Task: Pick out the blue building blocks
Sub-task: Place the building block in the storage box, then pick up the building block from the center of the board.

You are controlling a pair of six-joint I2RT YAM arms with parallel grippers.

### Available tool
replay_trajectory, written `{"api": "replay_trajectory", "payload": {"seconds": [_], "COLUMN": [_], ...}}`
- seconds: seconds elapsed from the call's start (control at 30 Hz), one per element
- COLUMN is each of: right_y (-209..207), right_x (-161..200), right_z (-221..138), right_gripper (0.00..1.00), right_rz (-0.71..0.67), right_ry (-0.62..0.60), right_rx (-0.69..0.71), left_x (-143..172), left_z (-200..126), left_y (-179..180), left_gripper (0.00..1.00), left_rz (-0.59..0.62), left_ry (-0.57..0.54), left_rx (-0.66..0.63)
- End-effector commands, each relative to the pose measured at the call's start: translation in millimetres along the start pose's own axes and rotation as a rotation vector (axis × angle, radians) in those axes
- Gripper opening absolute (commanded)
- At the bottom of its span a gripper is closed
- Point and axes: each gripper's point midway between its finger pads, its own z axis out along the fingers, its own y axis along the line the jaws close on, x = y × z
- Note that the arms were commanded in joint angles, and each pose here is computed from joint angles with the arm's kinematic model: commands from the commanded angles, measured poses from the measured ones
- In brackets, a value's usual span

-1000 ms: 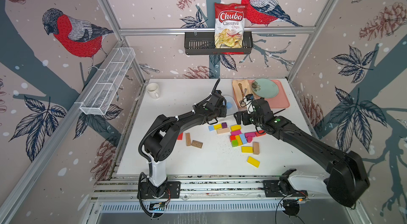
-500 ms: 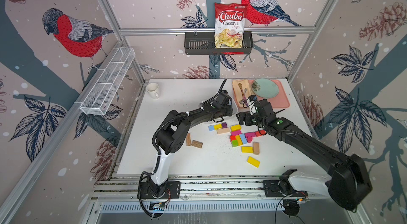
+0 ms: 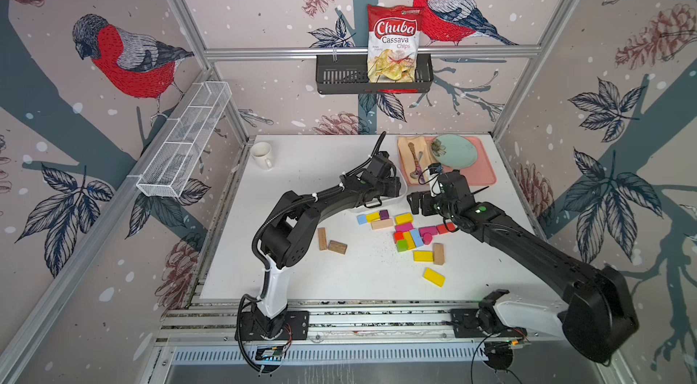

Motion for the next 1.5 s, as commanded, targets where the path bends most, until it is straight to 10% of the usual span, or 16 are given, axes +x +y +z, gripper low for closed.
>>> {"api": "replay_trajectory", "payload": {"seconds": [0.0,0.6,1.0,1.47], "right_y": [0.0,9.3,32.2,11.0], "right_x": [1.9,84.8,139.5,155.1], "right_z": [-1.0,-5.2,-14.3,7.2], "right_gripper": [1.0,0.91,0.58,0.45], "right_rz": [0.014,0.053,0.091,0.125], "right_ry": [0.005,0.261,0.375,0.42], "right_rx": [-0.002,0.055,0.044,0.137], "left_x": [-8.8,9.5,11.4,13.8], "left_z": [-19.8,-118.6,-125.3,-128.8], "left_y": [-0.4,-2.6,-4.7,-4.9], "left_gripper": [0.69,0.91,0.92,0.92], "left_rz": [0.031,0.173,0.184,0.18], "left_ry": [-0.061,-0.314,-0.341,-0.341], "left_rx": [0.002,0.151,0.176,0.185]}}
